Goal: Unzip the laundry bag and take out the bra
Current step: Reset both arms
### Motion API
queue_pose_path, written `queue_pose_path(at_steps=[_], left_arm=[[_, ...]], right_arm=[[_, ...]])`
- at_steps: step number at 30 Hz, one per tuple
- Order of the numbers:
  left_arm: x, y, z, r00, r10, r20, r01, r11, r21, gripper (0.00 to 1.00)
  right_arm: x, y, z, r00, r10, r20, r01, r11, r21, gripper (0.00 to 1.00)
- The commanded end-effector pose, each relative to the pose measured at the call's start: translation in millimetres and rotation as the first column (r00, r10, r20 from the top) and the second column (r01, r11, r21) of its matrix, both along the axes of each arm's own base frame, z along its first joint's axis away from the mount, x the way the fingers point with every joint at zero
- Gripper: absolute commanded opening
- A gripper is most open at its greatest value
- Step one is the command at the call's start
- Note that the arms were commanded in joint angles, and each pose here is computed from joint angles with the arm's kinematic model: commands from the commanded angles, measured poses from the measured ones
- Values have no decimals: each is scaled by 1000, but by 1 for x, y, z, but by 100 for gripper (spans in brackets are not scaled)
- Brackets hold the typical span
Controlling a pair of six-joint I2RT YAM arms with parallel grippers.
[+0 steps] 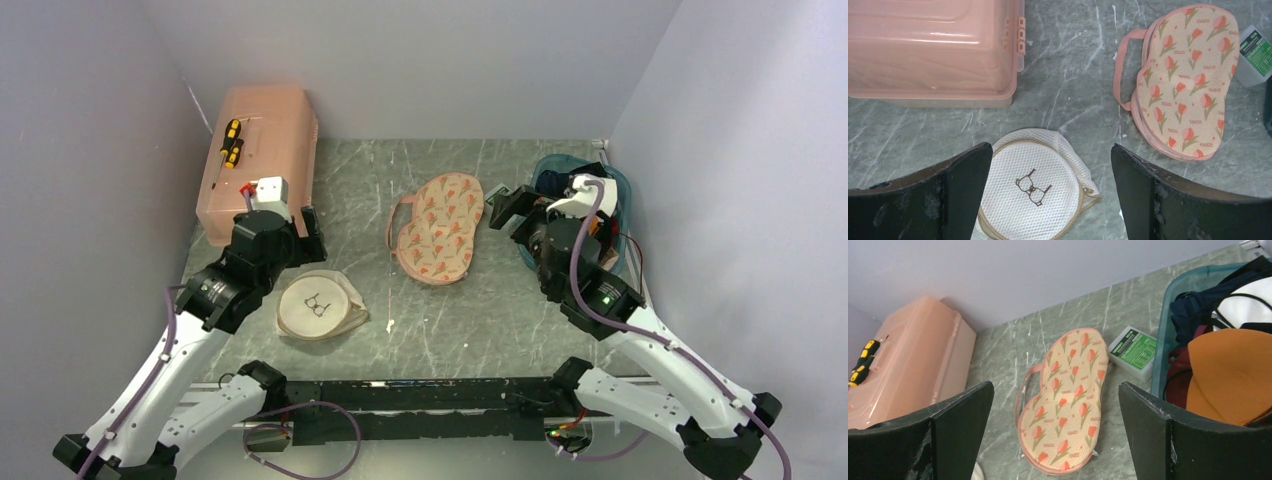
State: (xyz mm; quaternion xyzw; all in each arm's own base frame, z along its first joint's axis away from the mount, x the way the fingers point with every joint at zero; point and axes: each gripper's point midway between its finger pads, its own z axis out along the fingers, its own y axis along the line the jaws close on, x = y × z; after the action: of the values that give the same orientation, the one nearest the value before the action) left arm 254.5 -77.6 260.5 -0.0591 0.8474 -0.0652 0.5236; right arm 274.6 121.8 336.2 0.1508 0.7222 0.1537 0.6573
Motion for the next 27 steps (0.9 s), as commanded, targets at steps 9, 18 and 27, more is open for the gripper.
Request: queue_pose_path(at_steps=[9,18,27], left_arm=[[3,10,8,996,32,81,-33,999,12,94],[12,-3,2,997,4,74,-2,1000,-18,94],[24,3,-33,966,68,248,-48,995,-85,94]], right_arm=[[-2,2,-8,998,44,44,-42,998,-48,100],[-18,-25,-5,996,-11,87,14,999,-33,100],[-9,-23,-11,997,-62,52,62,998,-13,100]])
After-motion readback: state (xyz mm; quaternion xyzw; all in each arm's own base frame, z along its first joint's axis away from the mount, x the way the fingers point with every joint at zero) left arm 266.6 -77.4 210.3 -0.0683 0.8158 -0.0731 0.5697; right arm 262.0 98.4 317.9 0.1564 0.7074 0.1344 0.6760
